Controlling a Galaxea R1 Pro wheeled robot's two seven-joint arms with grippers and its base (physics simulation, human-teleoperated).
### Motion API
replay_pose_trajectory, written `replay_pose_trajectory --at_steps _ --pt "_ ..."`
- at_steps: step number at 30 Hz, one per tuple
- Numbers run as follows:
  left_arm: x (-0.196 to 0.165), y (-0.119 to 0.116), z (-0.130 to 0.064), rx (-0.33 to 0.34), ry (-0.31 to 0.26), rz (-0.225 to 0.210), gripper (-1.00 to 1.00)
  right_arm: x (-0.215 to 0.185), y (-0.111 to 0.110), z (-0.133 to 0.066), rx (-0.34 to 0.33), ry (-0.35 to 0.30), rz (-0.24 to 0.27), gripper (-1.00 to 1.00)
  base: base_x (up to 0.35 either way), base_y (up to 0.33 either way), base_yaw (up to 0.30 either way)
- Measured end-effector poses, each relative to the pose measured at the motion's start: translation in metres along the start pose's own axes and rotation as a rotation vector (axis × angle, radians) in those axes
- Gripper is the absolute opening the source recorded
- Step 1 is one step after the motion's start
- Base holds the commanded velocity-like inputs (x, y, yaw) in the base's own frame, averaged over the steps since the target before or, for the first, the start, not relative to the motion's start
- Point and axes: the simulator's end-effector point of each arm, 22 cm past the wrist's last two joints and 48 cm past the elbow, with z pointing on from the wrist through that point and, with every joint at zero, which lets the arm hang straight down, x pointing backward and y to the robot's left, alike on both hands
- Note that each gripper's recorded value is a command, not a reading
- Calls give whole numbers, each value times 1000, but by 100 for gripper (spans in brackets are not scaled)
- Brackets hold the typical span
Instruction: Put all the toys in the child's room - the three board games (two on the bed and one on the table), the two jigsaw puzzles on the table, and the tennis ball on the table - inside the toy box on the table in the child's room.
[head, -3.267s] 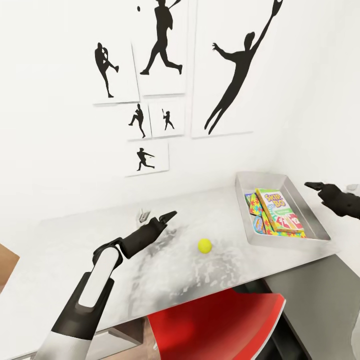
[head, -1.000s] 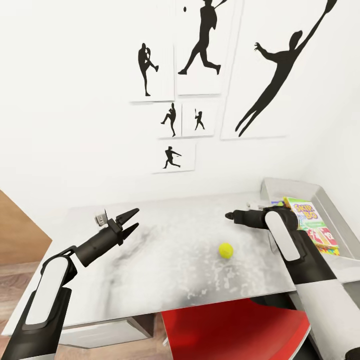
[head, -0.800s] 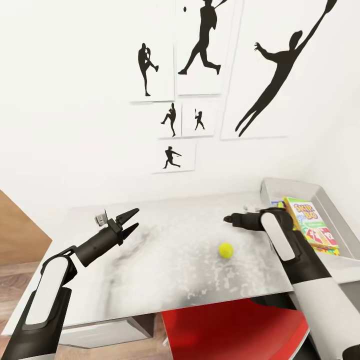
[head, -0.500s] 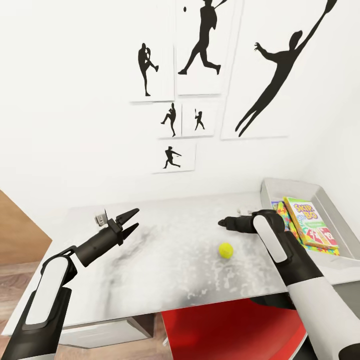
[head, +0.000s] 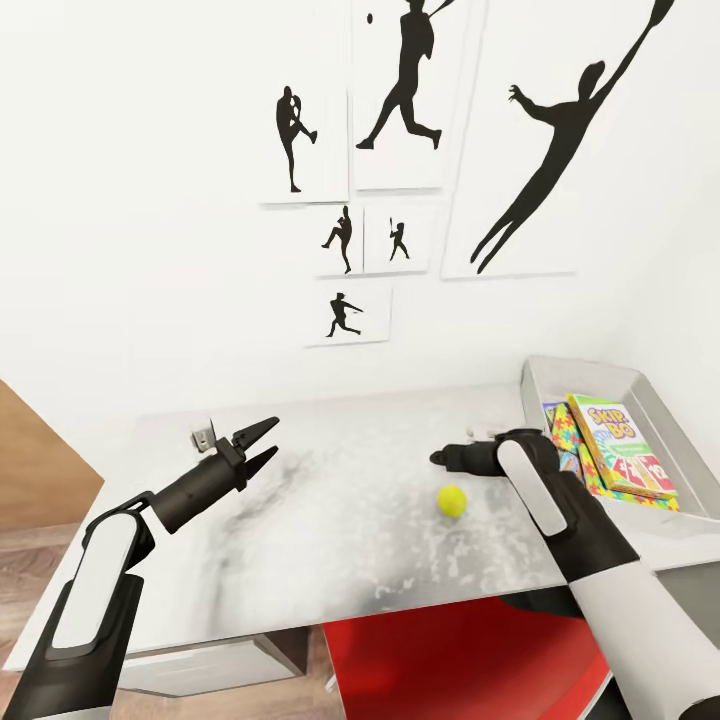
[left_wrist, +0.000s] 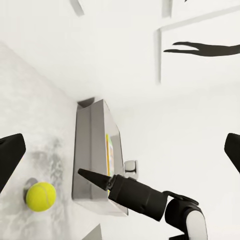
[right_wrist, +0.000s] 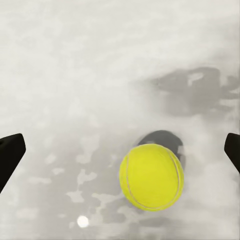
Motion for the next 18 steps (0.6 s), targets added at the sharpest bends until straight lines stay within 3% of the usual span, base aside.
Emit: replay_pose_trajectory --at_steps 8,18 --pt "0 1 0 -2 1 0 100 18 12 6 -5 33 -42 100 0 0 0" --pt "0 1 0 -2 1 0 100 24 14 8 -3 43 -55 100 0 0 0"
